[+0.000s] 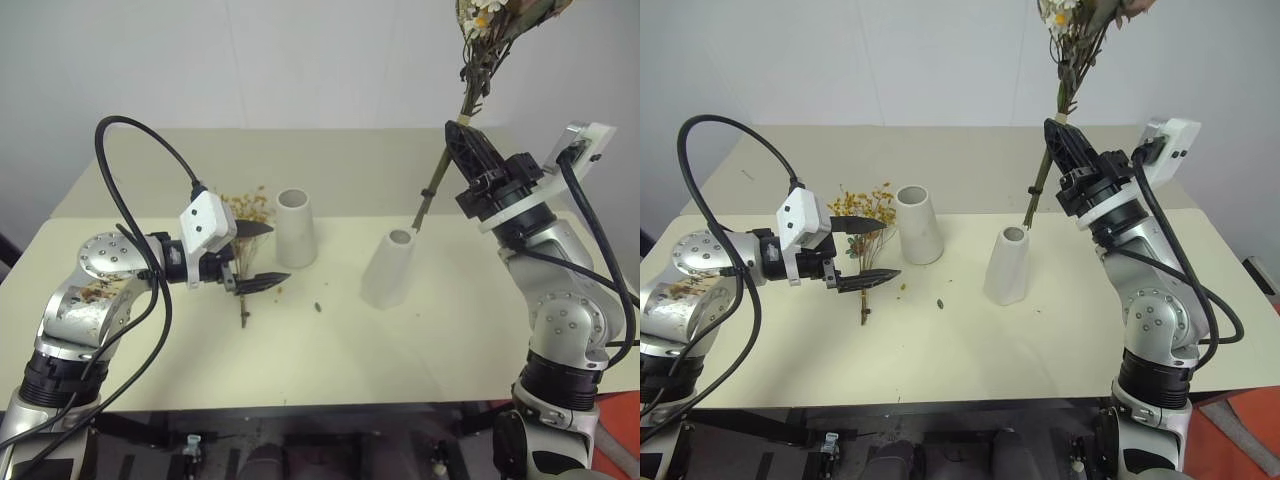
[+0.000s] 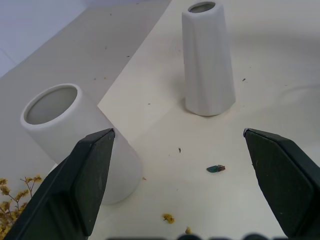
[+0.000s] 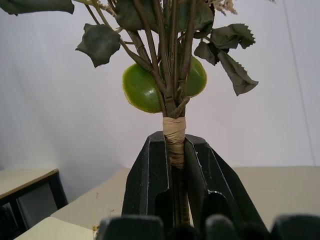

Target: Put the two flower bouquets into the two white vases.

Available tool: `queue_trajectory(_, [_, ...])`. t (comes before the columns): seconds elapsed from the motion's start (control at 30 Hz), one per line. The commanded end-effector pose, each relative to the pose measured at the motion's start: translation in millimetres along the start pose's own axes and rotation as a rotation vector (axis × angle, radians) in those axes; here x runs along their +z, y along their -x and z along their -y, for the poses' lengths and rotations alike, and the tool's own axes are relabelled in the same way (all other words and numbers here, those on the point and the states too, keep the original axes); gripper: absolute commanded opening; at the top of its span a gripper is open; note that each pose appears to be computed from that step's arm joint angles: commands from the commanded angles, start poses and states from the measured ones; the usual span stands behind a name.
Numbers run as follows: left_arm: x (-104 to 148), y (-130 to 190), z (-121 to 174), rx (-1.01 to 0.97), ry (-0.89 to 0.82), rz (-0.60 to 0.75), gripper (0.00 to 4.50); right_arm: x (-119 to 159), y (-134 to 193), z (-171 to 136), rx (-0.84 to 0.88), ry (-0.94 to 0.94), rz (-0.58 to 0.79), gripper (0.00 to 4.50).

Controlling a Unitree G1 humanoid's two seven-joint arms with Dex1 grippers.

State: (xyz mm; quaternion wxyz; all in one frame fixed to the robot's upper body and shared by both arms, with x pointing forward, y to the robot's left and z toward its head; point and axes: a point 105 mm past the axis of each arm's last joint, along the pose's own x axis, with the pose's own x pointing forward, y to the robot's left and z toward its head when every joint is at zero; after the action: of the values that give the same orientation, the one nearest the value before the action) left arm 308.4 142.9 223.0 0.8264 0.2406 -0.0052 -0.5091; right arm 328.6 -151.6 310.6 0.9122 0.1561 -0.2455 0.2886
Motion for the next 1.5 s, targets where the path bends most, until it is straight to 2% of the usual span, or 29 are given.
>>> queue_trajectory(0.03, [16, 2, 0, -0.001, -0.043, 0.043, 4.5, 15, -6, -11, 0.046, 0.032, 0.07, 0.2])
queue_trajectory(0.57, [14, 4, 1, 0.01, -0.052, 0.022, 4.5, -6, -7, -15, 0.071, 0.022, 0.016, 0.2])
queue_trajectory(1.5, [16, 5, -1, 0.007, -0.068, 0.025, 4.5, -39, 6, -3, 0.02, 0.024, -0.043, 0.2])
